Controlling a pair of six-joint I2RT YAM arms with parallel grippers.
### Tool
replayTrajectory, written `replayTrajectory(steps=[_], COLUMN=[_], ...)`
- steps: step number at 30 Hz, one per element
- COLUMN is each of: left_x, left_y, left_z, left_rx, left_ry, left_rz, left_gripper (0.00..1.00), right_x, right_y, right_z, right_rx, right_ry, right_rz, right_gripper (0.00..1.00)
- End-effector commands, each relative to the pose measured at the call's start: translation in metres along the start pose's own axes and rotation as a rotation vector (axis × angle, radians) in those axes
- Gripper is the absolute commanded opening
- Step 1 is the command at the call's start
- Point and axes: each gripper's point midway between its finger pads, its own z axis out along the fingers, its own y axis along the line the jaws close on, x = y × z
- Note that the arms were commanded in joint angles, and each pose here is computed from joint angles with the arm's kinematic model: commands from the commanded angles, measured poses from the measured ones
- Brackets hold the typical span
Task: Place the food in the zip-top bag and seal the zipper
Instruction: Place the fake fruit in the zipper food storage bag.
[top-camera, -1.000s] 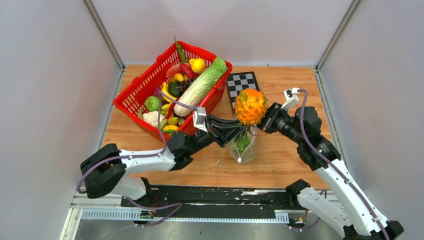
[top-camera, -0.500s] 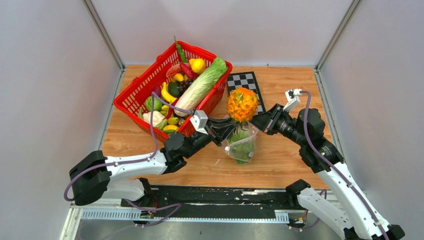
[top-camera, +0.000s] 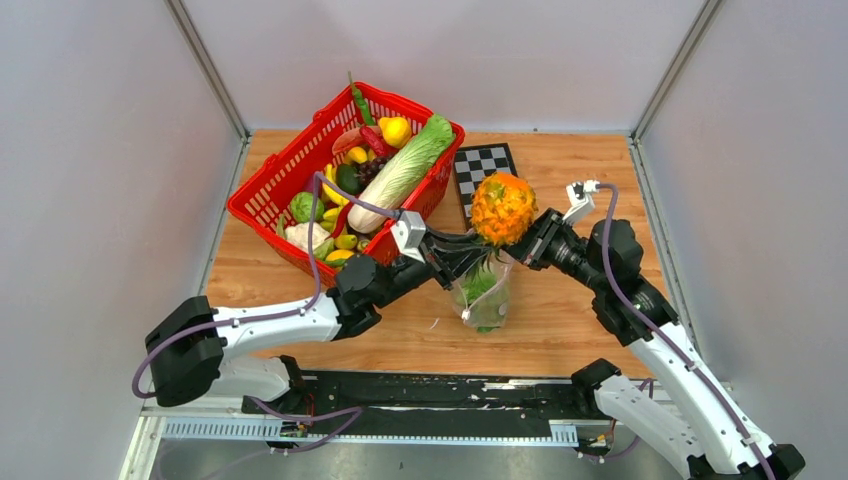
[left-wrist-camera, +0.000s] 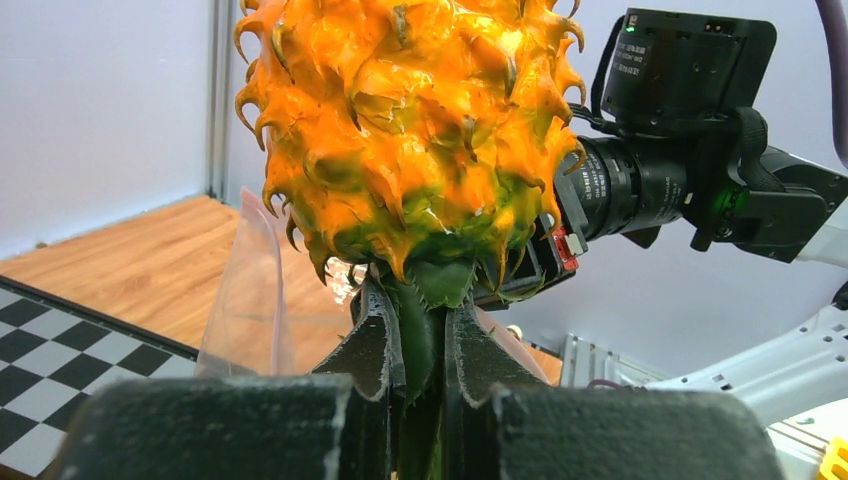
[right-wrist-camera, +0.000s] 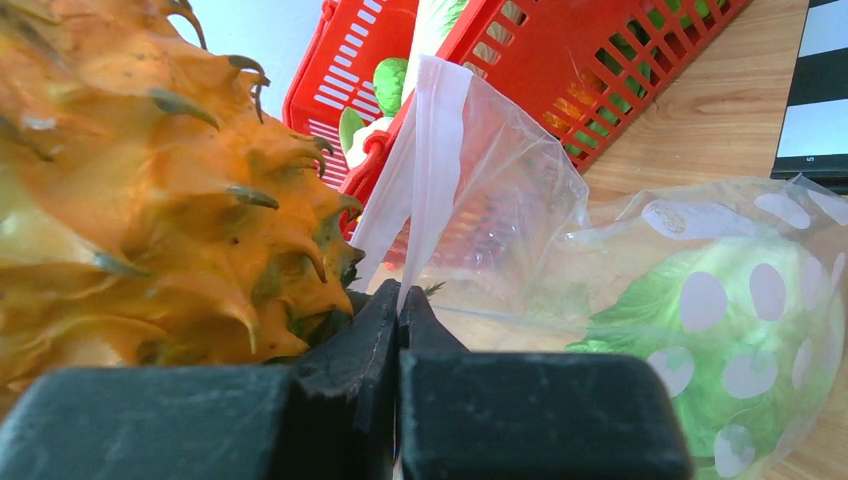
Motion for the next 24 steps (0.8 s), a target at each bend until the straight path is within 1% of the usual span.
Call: replayTrajectory(steps=[1,3,5,7,8,9,10,11,13,17,21,24], left_x=[0.007,0.017,0.029,0.043,0.047,0.050,0.052,0.053,0.051,0.050,0.046,0.035], left_y=[-0.005,-0.001,-0.001,-0.005,-0.008,-0.011,-0.013,-0.014,-0.013,-0.002,0.003,0.011], left_z=[-0.003,-0.009,-0.010,-0.010,-0.010,-0.009,-0.009,-0.009,-0.010,-0.016,-0.021,-0.025], left_rx=[0.028,0.017,0.025,0.058,0.077,0.095,0.104,0.110,0.103,0.040,0.014,-0.035], left_ry=[0.005,0.010,0.041,0.092,0.109,0.122,0.133,0.140,0.152,0.208,0.260,0.277], left_rz=[-0.036,-0.046,-0.047,-0.055,-0.057,-0.058,-0.060,-0.056,-0.038,0.019,0.089,0.141], left_gripper=[0.05,0.12,0.26,0.29,0.33,0.39,0.43,0.50,0.57,0.66,0.67,0.67], right_x=[-0.018,-0.019,-0.021,-0.022,-0.022,-0.021,-0.021,-0.021,-0.022,-0.023,-0.024,-0.023], right_y=[0.026,0.029,0.031,0.033,0.034,0.034,0.033,0.032,0.032,0.030,0.026,0.021], right_z=[-0.007,-0.009,-0.010,-0.012,-0.012,-0.012,-0.013,-0.013,-0.014,-0.016,-0.016,-0.016], right_rx=[-0.092,-0.099,-0.105,-0.111,-0.112,-0.110,-0.107,-0.104,-0.100,-0.086,-0.071,-0.043], right_ry=[-0.078,-0.086,-0.093,-0.095,-0.094,-0.092,-0.092,-0.093,-0.098,-0.109,-0.114,-0.114], right_rz=[-0.011,-0.012,-0.011,-0.013,-0.015,-0.015,-0.015,-0.015,-0.016,-0.025,-0.033,-0.052], right_gripper=[0.00,0.00,0.00,0.00,0.00,0.00,0.00,0.00,0.00,0.00,0.00,0.00])
